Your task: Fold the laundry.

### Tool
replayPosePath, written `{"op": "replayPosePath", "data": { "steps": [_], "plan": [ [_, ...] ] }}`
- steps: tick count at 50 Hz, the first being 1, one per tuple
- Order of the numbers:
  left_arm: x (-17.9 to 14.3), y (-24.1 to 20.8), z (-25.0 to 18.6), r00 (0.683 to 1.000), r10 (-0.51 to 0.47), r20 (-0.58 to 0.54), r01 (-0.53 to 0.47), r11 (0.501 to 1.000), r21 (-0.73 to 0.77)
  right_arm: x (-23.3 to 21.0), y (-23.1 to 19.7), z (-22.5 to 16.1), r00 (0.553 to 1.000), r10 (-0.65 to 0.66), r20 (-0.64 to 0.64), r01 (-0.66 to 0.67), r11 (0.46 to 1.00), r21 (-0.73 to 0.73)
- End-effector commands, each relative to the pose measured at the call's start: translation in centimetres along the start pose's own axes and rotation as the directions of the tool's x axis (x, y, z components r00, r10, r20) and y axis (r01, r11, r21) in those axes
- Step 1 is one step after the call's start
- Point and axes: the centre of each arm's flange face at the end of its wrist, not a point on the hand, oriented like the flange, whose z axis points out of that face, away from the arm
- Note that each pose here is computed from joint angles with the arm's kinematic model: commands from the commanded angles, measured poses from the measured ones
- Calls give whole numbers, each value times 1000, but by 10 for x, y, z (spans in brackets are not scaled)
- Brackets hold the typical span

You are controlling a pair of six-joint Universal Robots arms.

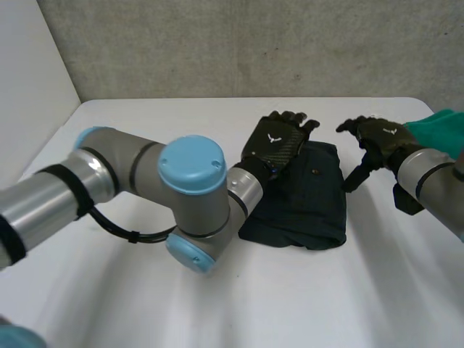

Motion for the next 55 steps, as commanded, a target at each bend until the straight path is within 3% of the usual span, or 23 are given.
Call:
{"op": "replayPosePath", "data": {
  "steps": [1,7,14,22,30,41,48,55],
  "plan": [
    [-5,37,12,1000,0,25,3,995,-95,-4,18,11,1000,-14,18,15,999,-44],
    [-11,57,4,995,69,66,-52,973,-226,-3,33,24,998,-52,26,54,995,-80],
    [-19,67,-9,957,277,87,-232,910,-345,-22,55,38,982,-164,89,174,978,-115],
    [-17,67,-16,950,308,59,-265,889,-373,-20,71,56,957,-272,96,283,950,-131],
    [-17,47,-17,955,293,50,-260,907,-332,-21,49,49,956,-285,75,291,954,-80],
    [-35,-43,-45,967,242,79,-222,953,-204,-19,-5,7,947,-310,-88,315,948,51],
    [-47,-105,-77,998,64,10,-63,995,-73,-49,4,-35,945,-327,-23,328,941,81],
    [-57,-127,-111,991,-84,-105,77,995,-69,-83,50,-59,932,-348,100,346,938,34]
  ]
}}
